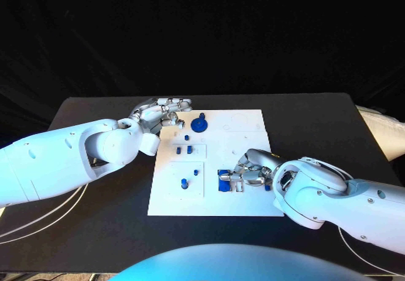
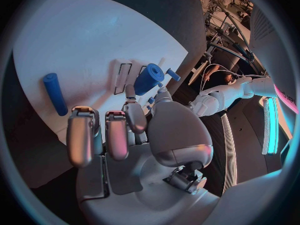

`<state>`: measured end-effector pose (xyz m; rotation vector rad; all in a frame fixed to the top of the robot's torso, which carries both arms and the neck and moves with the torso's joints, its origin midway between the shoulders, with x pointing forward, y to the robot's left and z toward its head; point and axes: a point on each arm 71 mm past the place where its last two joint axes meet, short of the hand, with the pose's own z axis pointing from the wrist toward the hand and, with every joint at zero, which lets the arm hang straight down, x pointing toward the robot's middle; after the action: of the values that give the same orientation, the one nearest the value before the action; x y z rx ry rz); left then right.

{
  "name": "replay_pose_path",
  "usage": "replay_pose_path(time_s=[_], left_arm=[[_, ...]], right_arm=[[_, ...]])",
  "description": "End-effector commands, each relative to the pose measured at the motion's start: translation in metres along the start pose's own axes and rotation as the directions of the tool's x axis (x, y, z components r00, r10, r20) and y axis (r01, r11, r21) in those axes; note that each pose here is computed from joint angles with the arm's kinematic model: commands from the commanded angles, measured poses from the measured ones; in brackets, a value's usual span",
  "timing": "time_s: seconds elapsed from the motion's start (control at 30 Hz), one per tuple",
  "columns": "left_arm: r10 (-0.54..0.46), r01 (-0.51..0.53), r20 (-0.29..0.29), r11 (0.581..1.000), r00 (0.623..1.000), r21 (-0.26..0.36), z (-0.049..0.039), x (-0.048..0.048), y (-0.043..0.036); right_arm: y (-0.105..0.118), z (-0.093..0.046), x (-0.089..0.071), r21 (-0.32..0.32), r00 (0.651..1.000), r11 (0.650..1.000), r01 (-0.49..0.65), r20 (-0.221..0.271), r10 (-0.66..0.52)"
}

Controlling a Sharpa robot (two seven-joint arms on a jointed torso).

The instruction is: Assemble the parts on the task board

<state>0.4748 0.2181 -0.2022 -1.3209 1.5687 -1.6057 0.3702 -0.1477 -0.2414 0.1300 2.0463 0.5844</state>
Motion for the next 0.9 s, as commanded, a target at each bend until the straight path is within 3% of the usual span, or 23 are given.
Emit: replay_pose_path(time_s=[0.03, 0.47, 0.9], left_arm=[[-0.003, 0.003, -0.026, 1.0, 1.0, 0.002, 0.0001, 0.0029, -0.0002], [-0.004, 0.004, -0.029, 1.0, 1.0, 0.001, 0.0003, 0.0031, -0.0001], [-0.004, 0.004, -0.029, 1.0, 1.0, 0.0, 0.0005, 0.0029, 0.0]], right_arm=[[0.0006, 0.0, -0.0013, -0.008, 1.0, 1.0, 0.02, 0.022, -0.02], [0.005, -0.002, 0.0009, -0.041, 0.998, 0.997, 0.067, 0.003, -0.067], [0.005, 0.0003, -0.0008, -0.037, 0.993, 0.994, 0.106, 0.051, -0.104]])
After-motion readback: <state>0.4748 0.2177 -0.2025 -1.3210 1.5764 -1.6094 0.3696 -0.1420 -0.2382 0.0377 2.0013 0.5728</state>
